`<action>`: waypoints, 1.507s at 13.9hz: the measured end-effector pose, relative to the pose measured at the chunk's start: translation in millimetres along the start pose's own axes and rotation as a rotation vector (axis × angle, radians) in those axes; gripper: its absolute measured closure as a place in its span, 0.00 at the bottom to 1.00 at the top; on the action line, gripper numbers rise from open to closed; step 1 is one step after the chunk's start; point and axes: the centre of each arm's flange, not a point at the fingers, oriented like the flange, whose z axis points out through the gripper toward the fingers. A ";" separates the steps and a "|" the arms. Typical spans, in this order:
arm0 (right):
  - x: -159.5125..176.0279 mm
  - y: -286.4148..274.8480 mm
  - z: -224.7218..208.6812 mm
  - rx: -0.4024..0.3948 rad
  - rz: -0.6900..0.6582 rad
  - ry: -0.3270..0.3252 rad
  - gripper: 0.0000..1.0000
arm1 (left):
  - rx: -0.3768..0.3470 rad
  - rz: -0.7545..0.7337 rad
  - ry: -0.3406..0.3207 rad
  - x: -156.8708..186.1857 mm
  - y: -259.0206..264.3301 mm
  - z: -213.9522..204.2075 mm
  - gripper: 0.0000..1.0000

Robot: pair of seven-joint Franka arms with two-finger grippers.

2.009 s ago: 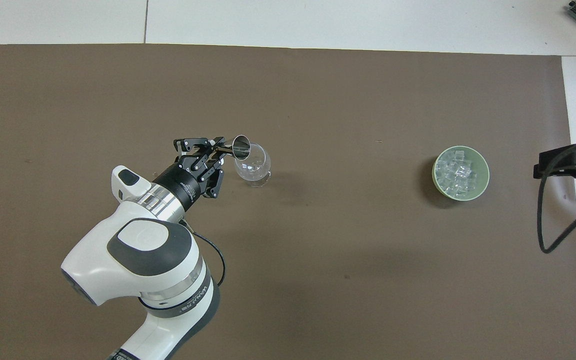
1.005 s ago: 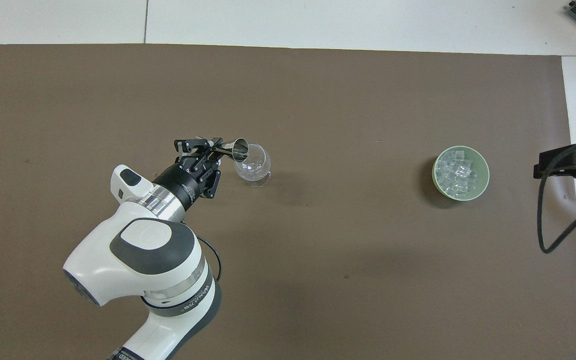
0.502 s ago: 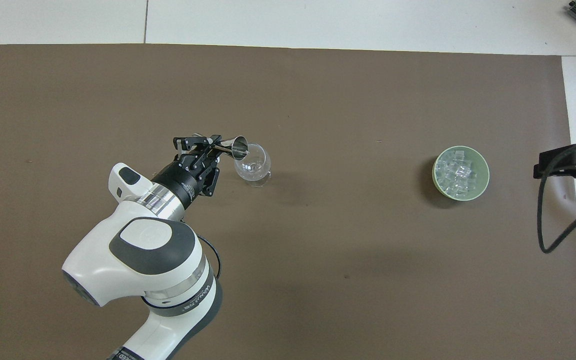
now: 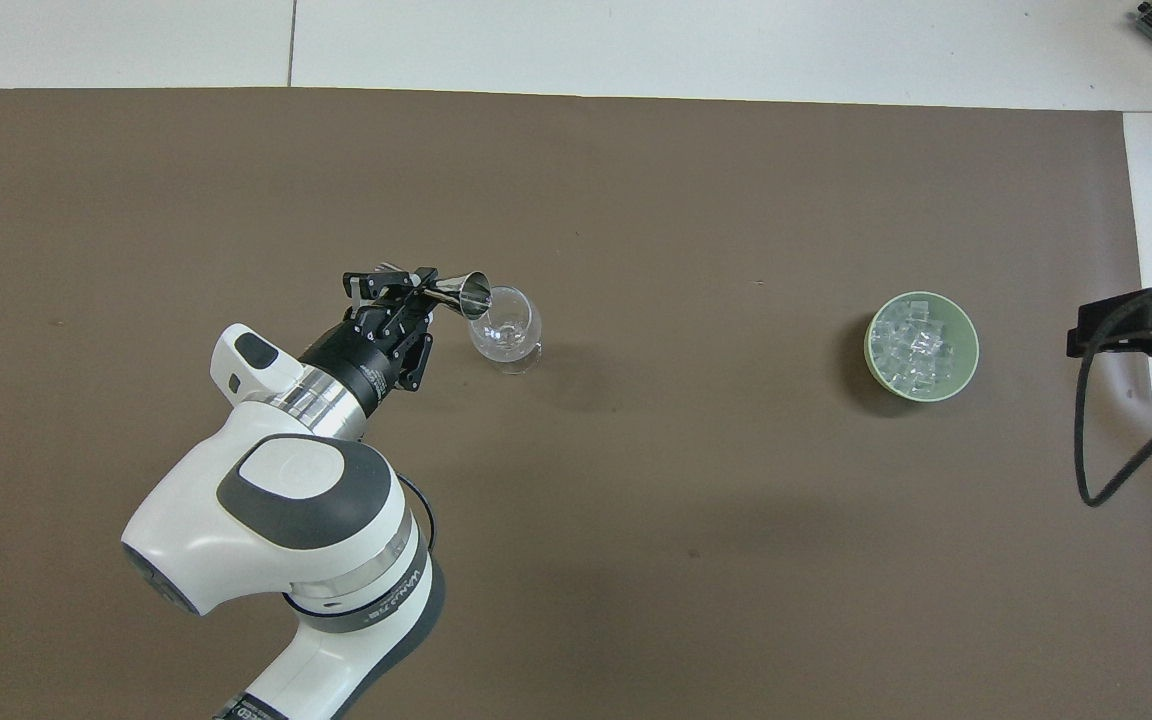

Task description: Pour wine and add ice with both arms

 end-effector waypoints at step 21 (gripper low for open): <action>0.0 0.0 0.0 0.000 0.000 0.000 0.00 | -0.009 0.152 0.035 -14.8 3.0 -6.0 0.79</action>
